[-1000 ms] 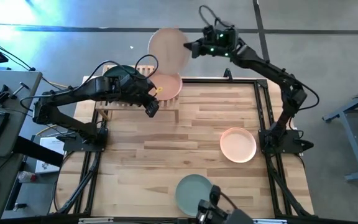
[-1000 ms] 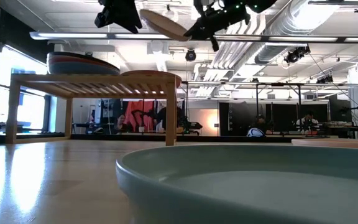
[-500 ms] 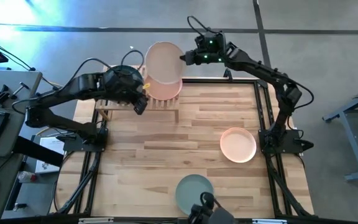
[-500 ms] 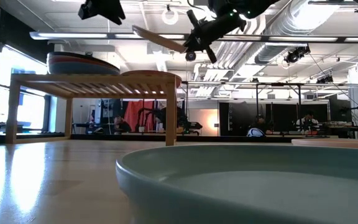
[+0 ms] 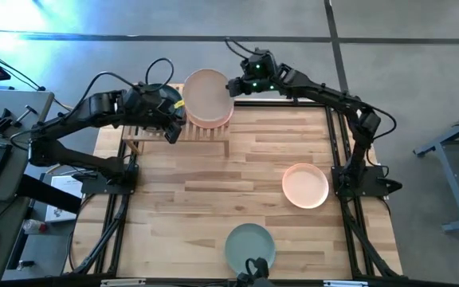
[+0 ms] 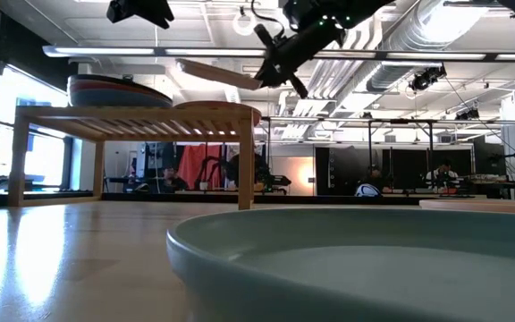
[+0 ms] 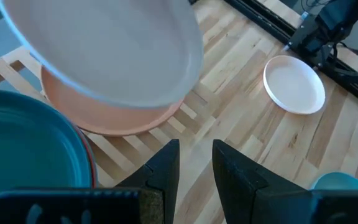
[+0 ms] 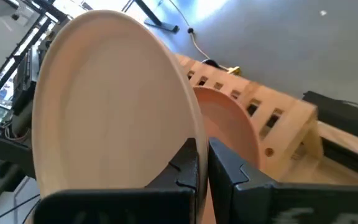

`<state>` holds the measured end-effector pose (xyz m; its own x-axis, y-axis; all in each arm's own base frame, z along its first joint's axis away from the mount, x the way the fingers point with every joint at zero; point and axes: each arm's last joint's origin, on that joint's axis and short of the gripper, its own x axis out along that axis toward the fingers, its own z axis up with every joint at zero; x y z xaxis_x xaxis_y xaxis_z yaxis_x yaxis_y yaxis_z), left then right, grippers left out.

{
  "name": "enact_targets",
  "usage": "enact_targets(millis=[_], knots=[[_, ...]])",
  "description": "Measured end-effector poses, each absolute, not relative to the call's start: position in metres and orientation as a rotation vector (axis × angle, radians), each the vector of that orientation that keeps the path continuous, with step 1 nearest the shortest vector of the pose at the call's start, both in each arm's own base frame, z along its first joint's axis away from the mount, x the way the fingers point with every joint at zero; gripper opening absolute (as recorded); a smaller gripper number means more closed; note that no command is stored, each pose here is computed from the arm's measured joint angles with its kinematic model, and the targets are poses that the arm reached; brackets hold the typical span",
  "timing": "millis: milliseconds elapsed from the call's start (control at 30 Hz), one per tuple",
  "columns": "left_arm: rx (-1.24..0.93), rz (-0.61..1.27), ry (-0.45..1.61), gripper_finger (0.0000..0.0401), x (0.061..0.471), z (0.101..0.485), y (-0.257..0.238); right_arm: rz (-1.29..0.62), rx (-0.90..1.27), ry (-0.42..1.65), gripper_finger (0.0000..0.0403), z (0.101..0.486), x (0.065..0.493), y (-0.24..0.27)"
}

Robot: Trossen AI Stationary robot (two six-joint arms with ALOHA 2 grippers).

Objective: Place and stack plates onto a shelf
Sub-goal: Stack the gray plate on the top of the brown plate

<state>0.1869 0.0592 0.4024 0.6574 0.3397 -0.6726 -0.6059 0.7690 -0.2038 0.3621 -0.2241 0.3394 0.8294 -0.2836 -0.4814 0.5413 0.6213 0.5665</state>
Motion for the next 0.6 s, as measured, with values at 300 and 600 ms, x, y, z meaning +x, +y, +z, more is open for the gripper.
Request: enact_targets(millis=[300, 600], knots=[[-0.444, 0.559, 0.691, 0.0086, 0.185, 0.400, 0.058, -0.568, 0.753, 0.452, 0.0000, 0.325, 0.368, -0.217], [-0.441, 0.556, 0.699, 0.0085, 0.184, 0.400, 0.058, -0.586, 0.752, 0.469, 0.0000, 0.315, 0.372, -0.220]])
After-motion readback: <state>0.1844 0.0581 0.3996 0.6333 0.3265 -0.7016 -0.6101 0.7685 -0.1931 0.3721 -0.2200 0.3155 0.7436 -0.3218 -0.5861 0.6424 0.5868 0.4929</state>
